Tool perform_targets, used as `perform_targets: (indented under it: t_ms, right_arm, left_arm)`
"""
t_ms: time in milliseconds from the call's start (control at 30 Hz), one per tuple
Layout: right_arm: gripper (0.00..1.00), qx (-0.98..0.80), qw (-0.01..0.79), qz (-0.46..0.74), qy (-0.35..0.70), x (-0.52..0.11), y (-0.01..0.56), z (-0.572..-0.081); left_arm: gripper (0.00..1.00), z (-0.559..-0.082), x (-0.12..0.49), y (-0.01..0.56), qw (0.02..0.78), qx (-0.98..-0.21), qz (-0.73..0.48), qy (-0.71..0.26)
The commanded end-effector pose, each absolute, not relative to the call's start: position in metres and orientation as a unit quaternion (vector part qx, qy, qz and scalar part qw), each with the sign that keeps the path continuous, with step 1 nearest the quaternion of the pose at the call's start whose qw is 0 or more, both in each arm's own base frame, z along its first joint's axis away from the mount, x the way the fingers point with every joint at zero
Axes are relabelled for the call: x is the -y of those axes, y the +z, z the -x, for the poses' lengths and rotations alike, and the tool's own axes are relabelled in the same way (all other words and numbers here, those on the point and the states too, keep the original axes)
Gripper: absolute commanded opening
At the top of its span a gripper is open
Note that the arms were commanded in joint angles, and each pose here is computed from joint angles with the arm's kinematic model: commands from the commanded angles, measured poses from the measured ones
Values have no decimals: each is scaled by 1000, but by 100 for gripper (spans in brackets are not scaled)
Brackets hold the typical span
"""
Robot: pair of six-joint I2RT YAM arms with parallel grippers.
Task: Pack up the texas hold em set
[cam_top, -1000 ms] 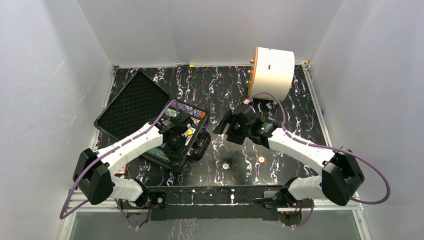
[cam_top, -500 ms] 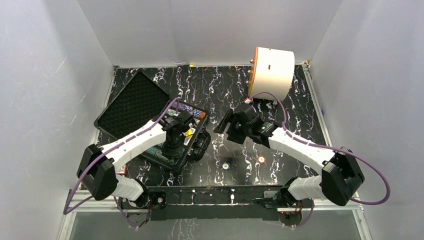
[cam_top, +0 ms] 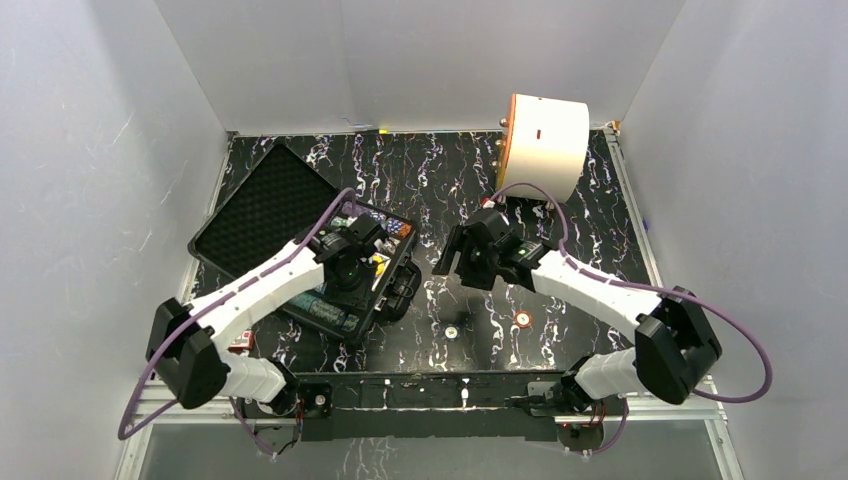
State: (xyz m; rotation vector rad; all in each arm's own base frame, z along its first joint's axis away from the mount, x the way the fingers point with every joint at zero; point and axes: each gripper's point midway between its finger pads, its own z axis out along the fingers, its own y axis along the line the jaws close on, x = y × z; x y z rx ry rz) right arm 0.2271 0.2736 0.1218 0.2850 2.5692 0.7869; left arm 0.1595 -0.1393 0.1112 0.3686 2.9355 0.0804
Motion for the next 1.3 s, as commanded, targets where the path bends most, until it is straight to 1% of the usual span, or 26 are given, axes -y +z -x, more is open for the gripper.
perform_targets:
  t_ms: [0, 100, 167, 233, 300, 400, 467, 567, 700, 900, 1000, 1100, 1133, 1267]
  right_arm:
    - [82, -960, 193, -43, 200, -256, 98, -215]
    - [81, -973, 176, -13, 151, -250, 80, -196]
    - [81, -978, 167, 7, 123, -247, 71, -182]
    - [81, -981, 158, 27, 106, -248, 64, -170]
    - [81, -983, 153, 47, 85, -248, 59, -160]
    - [81, -985, 143, 66, 64, -248, 52, -151]
    - [79, -986, 131, 73, 68, -253, 46, -146]
    - [75, -987, 116, 80, 76, -261, 40, -140]
    - [68, -986, 109, 98, 75, -266, 34, -140]
    - [68, -985, 112, 109, 71, -276, 32, -145]
    - [67, -986, 112, 111, 52, -272, 28, -146]
    - [59, -987, 106, 117, 30, -266, 23, -144]
    - [58, -987, 102, 120, 17, -262, 21, -142]
    - [57, -986, 81, 136, -49, -242, 9, -131]
  left_arm:
    - [45, -184, 161, 153, 198, -972, -116, -47]
    - [51, -204, 170, 177, 279, -952, -96, -83]
    - [60, -218, 170, 198, 340, -932, -76, -101]
    - [65, -230, 166, 220, 399, -909, -53, -110]
    - [73, -239, 160, 241, 453, -883, -28, -120]
    - [83, -245, 153, 268, 515, -845, 2, -143]
    - [87, -244, 149, 278, 539, -827, 10, -157]
    - [90, -242, 145, 287, 557, -813, 16, -167]
    - [90, -239, 140, 286, 558, -813, 23, -164]
    - [91, -239, 137, 280, 551, -818, 32, -158]
    - [92, -238, 136, 280, 551, -819, 33, -156]
    - [92, -238, 134, 279, 551, -820, 35, -151]
    - [92, -238, 133, 279, 551, -820, 36, -149]
    - [92, -239, 125, 276, 549, -824, 52, -132]
